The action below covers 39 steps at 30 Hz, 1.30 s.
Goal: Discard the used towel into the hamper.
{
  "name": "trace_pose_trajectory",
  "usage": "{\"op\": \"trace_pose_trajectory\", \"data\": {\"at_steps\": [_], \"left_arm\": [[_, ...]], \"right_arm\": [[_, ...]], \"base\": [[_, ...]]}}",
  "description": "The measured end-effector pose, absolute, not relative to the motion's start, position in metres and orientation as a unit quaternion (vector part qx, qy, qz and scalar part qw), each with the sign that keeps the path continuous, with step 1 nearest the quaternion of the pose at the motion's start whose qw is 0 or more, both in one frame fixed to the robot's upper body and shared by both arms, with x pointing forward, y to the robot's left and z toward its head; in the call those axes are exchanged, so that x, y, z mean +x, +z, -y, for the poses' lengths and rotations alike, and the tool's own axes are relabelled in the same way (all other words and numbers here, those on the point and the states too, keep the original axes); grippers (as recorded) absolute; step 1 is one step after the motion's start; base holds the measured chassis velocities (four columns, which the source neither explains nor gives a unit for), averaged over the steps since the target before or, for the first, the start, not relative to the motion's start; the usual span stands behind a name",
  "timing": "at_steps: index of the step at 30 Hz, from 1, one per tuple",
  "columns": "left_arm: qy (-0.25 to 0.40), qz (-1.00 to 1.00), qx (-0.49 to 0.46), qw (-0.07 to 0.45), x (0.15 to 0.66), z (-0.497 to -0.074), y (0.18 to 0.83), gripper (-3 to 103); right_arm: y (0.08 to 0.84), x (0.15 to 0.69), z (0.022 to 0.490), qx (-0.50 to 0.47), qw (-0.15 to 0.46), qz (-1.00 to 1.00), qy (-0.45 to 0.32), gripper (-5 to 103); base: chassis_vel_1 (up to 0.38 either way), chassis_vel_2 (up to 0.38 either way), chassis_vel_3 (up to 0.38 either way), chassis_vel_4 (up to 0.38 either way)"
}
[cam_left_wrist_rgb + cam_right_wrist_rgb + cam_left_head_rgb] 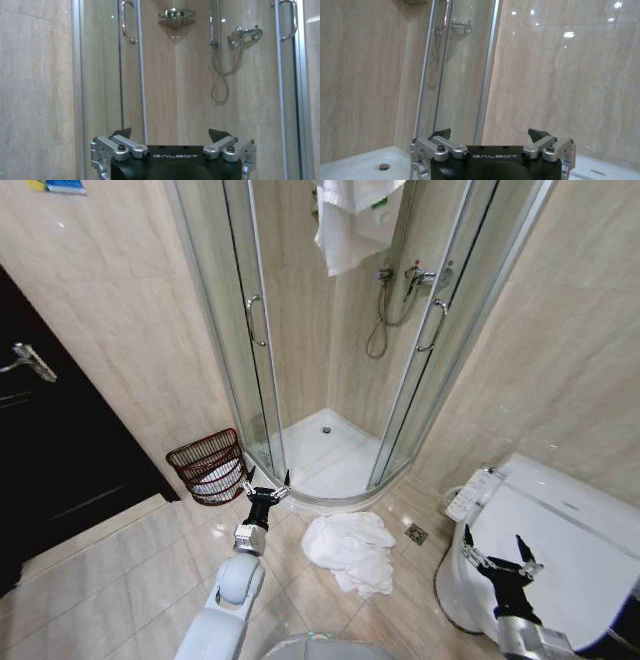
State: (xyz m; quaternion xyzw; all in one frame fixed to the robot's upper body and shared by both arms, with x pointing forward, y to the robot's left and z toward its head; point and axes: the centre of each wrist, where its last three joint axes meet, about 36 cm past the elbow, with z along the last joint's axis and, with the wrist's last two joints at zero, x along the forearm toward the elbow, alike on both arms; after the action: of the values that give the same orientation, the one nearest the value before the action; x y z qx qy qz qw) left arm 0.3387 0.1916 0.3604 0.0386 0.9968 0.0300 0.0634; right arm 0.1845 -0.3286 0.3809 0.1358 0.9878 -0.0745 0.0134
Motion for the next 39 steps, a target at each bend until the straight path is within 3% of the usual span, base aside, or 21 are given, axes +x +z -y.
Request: {"op": "trace_pose_trajectory", "data": {"at_steps": [29, 33, 39], "left_arm": [[0.025, -0.997, 0.027, 0.068, 0.342, -0.178, 0.364, 100], [0.054, -0.997, 0.015, 0.058, 0.358, -0.192, 0.361, 100], [0.023, -0.997, 0.058, 0.051, 0.389, -0.221, 0.366, 100]], "right_arm": [[0.400, 0.184, 0.334, 0.136, 0.022, -0.988, -0.068, 100], [0.402, 0.184, 0.334, 0.126, 0.026, -0.990, -0.064, 100], [0.407, 0.183, 0.338, 0.109, 0.034, -0.992, -0.051, 100]], "base": [[-0.001, 0.000, -0.002, -0.001], [0.000, 0.000, 0.000, 0.000], [0.000, 0.000, 0.000, 0.000]]}}
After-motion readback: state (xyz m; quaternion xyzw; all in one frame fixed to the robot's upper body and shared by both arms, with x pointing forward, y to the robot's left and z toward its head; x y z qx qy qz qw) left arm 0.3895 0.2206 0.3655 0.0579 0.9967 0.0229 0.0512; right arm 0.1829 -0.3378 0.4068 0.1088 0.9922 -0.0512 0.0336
